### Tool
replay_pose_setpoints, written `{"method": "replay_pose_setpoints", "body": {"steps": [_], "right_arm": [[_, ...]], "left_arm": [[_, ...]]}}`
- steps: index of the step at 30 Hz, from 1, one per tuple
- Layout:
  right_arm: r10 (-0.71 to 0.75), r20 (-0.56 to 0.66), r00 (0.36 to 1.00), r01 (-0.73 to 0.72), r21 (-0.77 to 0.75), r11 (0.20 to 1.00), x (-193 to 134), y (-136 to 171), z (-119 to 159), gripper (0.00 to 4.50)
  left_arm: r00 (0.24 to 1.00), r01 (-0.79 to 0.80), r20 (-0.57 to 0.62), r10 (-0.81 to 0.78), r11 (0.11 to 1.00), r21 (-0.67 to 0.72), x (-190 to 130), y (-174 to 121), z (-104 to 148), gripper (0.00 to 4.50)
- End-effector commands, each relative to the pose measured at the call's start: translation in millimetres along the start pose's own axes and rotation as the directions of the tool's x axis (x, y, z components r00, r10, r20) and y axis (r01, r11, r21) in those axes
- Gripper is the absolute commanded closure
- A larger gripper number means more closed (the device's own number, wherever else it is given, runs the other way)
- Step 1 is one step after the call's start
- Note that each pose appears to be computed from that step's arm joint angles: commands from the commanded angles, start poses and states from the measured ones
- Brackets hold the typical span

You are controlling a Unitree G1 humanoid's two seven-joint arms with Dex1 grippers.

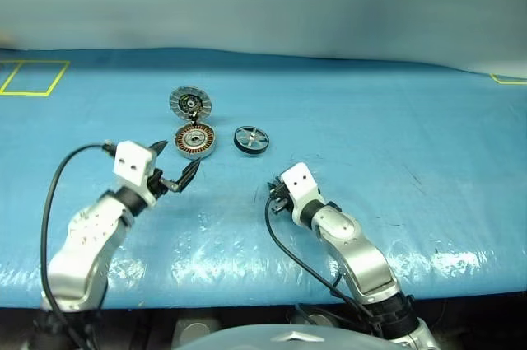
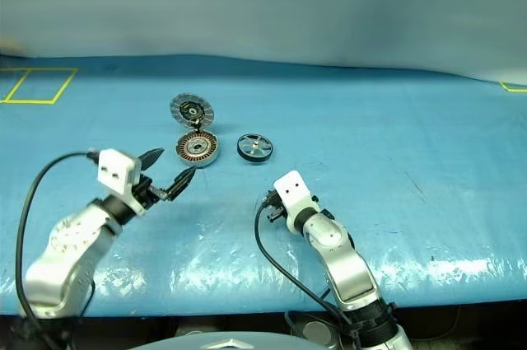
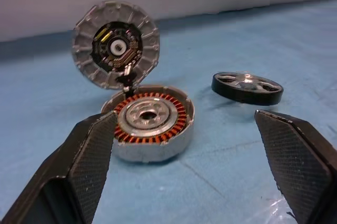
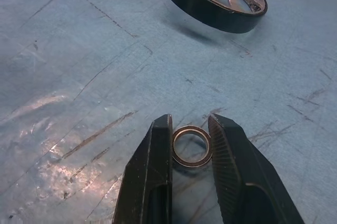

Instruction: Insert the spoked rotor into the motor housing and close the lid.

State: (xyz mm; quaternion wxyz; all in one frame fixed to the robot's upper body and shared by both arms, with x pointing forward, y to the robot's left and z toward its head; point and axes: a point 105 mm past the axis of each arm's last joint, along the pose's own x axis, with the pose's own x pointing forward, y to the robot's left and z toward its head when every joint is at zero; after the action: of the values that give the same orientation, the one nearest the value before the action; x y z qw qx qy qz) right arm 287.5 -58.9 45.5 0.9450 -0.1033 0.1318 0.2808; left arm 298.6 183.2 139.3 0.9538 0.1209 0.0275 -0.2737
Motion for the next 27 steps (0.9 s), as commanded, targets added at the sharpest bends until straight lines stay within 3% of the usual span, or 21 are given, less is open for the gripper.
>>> {"method": "replay_pose_setpoints", "body": {"steps": [1,6,12,16,23,27], "right_arm": [[-0.021,0.059,0.998,0.020,0.006,1.000,-1,1,9,3.84],[-0.042,0.064,0.997,0.040,0.029,0.999,-3,3,6,3.84],[-0.020,0.151,0.988,0.015,0.034,0.999,-7,10,16,3.84],[0.001,0.194,0.981,-0.010,0.045,0.999,-13,12,15,3.84],[-0.112,0.115,0.987,0.102,0.090,0.991,-13,-8,-8,3.84],[-0.160,0.097,0.982,0.150,0.101,0.984,-13,-14,-11,2.54]], "left_arm": [[0.990,0.132,-0.062,-0.128,0.990,0.057,12,7,13,0.00],[0.927,0.319,-0.263,-0.266,0.930,0.183,31,22,12,0.00],[0.791,0.526,-0.486,-0.372,0.820,0.228,42,34,12,0.00],[0.747,0.576,-0.553,-0.368,0.774,0.263,57,42,20,0.00],[0.684,0.648,-0.616,-0.391,0.713,0.268,74,39,24,0.00],[0.628,0.690,-0.668,-0.399,0.682,0.240,72,38,17,0.00]]}}
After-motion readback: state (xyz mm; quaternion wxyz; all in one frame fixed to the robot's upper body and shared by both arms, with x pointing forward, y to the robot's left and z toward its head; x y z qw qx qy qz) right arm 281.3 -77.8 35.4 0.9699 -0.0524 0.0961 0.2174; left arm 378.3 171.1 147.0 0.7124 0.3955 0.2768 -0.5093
